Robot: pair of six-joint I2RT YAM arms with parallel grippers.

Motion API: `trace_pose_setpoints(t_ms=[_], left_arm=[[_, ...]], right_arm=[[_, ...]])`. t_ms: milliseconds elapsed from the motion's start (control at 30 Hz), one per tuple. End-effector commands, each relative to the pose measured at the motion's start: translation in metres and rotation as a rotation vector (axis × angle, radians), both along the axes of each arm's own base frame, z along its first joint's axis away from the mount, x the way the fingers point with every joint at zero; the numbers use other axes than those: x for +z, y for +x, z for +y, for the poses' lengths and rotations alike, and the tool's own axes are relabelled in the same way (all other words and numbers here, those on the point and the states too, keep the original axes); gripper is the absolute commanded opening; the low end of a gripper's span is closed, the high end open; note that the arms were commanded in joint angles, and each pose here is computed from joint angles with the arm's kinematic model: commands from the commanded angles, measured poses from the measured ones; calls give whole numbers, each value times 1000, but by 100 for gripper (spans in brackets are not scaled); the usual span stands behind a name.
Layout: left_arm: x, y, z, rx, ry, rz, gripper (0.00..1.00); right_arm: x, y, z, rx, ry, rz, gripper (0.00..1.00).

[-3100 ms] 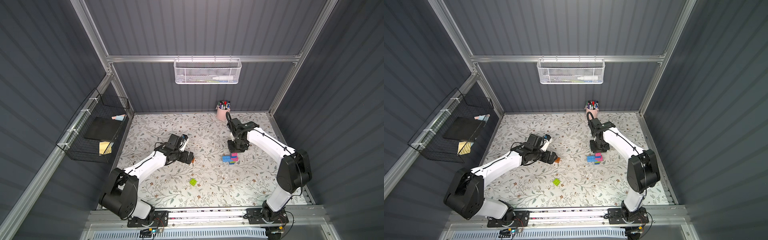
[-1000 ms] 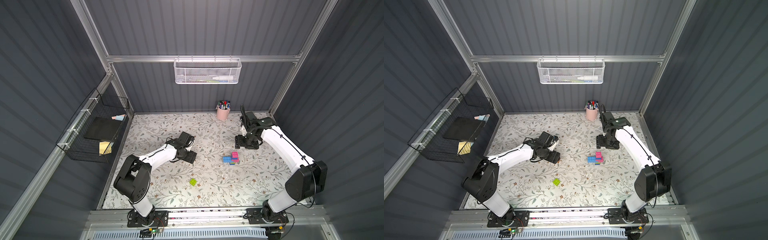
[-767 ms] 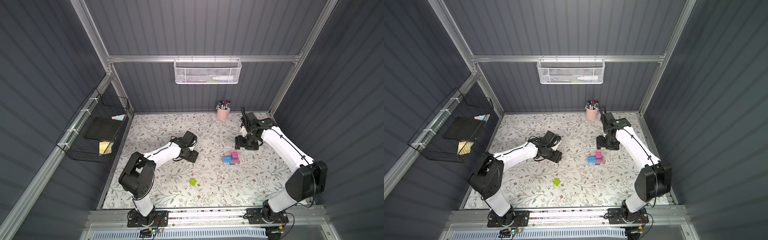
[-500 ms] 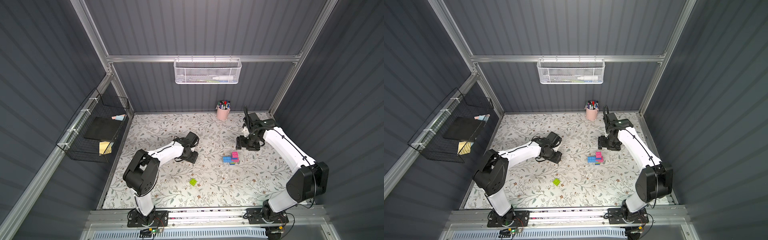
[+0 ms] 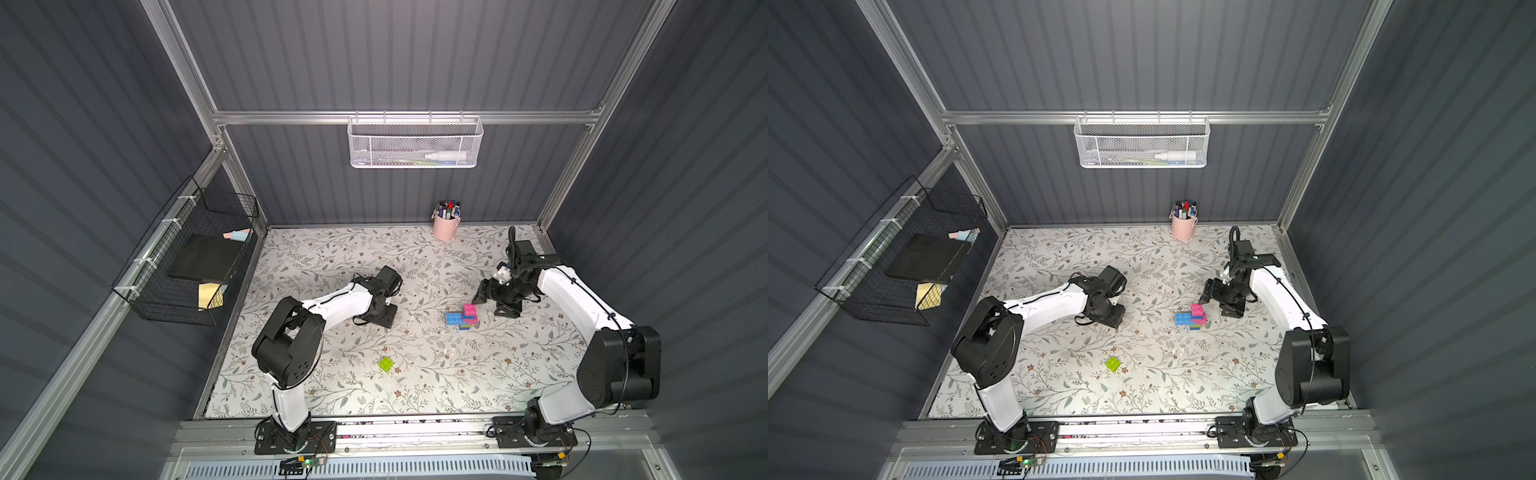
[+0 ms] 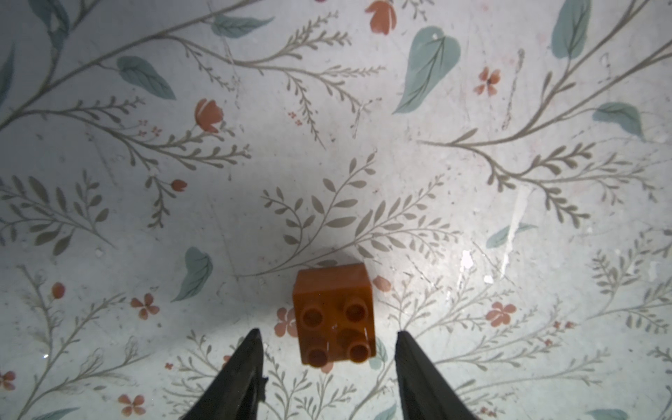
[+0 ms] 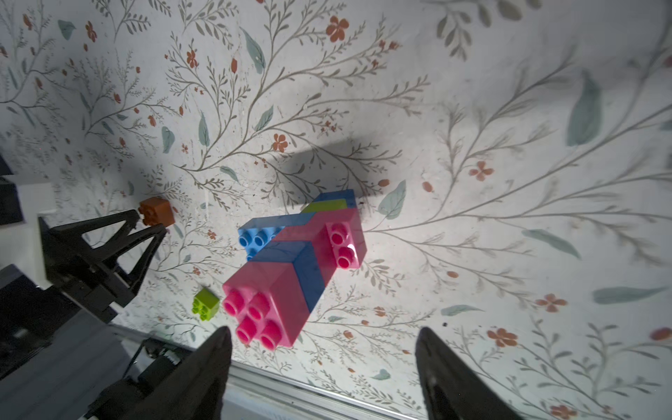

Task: Assemble the number 4 with lego
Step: Move the lego brick at the center of the board.

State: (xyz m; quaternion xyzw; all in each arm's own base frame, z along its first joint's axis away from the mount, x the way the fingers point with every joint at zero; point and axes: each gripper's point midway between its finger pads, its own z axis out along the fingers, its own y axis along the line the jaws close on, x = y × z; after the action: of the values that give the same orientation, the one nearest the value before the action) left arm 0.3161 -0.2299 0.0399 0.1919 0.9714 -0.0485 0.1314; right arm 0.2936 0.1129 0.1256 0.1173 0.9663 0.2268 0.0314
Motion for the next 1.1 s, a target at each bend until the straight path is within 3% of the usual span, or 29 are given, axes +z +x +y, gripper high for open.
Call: trace_pose_setpoints(t_ms=[0, 233, 1067], left_arm=[[-2, 1, 0, 10, 21, 5, 54], [-3, -1, 3, 11, 18, -1, 54], [-2, -5, 6, 9, 21, -6, 54]], right_arm=[[9, 8, 21, -37, 159, -25, 80], [-7, 23, 11, -176, 281, -27, 81], [-67, 31, 14, -295, 419, 112, 88]])
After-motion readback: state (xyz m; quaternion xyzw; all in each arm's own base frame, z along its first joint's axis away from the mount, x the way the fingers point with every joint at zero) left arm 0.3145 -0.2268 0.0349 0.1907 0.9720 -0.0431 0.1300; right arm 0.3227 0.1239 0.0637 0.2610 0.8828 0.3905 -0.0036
